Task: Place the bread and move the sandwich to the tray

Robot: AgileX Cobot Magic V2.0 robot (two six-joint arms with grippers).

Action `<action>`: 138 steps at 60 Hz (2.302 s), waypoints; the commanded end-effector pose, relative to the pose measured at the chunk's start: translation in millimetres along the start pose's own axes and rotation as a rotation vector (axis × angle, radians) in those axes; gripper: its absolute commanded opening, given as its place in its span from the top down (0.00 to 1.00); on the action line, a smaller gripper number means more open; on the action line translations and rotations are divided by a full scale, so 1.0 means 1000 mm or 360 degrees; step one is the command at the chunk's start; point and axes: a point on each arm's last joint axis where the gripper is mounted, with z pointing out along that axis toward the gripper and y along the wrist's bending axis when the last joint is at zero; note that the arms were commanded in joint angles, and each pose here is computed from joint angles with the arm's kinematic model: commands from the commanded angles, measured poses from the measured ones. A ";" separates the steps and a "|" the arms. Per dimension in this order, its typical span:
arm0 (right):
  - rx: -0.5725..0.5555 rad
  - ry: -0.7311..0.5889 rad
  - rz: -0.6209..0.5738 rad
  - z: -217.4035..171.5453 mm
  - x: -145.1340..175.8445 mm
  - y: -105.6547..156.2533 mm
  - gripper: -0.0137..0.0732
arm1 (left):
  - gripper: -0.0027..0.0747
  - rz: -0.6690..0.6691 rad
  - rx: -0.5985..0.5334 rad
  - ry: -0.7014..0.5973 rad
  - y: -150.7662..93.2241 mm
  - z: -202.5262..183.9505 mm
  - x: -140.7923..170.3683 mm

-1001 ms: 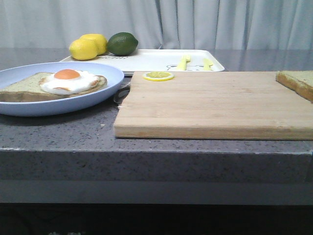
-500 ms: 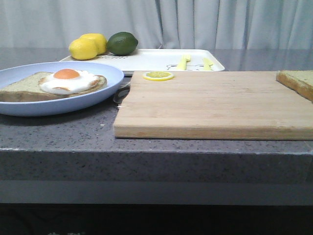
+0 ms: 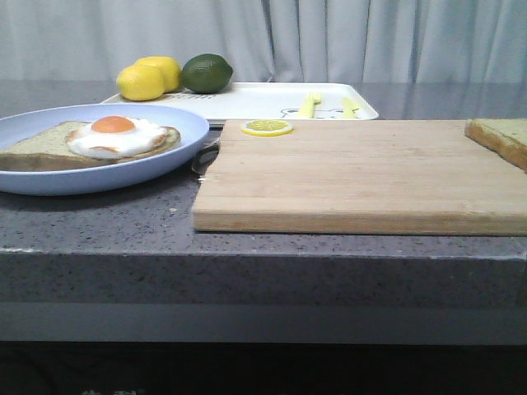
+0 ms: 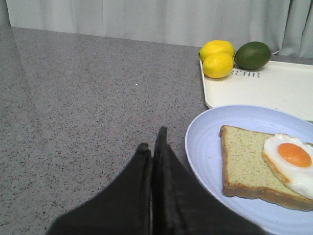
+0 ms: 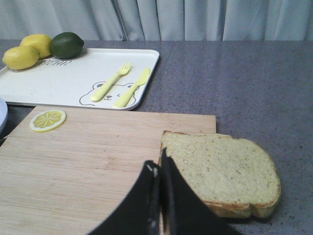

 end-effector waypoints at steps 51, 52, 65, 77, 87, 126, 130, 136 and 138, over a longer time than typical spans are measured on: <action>0.0188 0.0312 0.0162 0.052 -0.067 -0.019 0.17 | 0.18 -0.0022 0.0012 -0.0269 -0.001 0.000 -0.025; 0.0212 0.0335 0.0176 0.056 -0.070 -0.023 0.17 | 0.18 -0.0022 0.0012 -0.0269 -0.001 0.000 -0.025; 0.0430 0.0586 0.0355 0.097 -0.083 -0.072 0.17 | 0.23 -0.0022 0.0012 -0.0269 -0.001 0.000 -0.025; 0.0574 0.0723 0.0528 0.124 -0.080 -0.120 0.17 | 0.23 -0.0022 0.0012 -0.0269 -0.001 0.000 -0.025; 0.0407 0.1027 0.0561 0.146 -0.073 -0.136 0.17 | 0.23 -0.0022 0.0012 -0.0269 -0.001 0.000 -0.025; -0.0179 0.1483 0.0559 0.218 -0.041 -0.151 0.17 | 0.23 -0.0022 0.0012 -0.0269 -0.001 0.000 -0.025; -0.0213 0.1518 0.0552 0.221 -0.038 -0.147 0.17 | 0.23 -0.0022 0.0012 -0.0269 -0.001 0.000 -0.025; -0.0277 0.1559 0.0515 0.226 -0.034 -0.139 0.17 | 0.23 -0.0022 0.0012 -0.0269 -0.001 0.000 -0.025; -0.0294 0.1566 0.0504 0.226 -0.034 -0.136 0.17 | 0.23 -0.0022 0.0012 -0.0269 -0.001 0.000 -0.025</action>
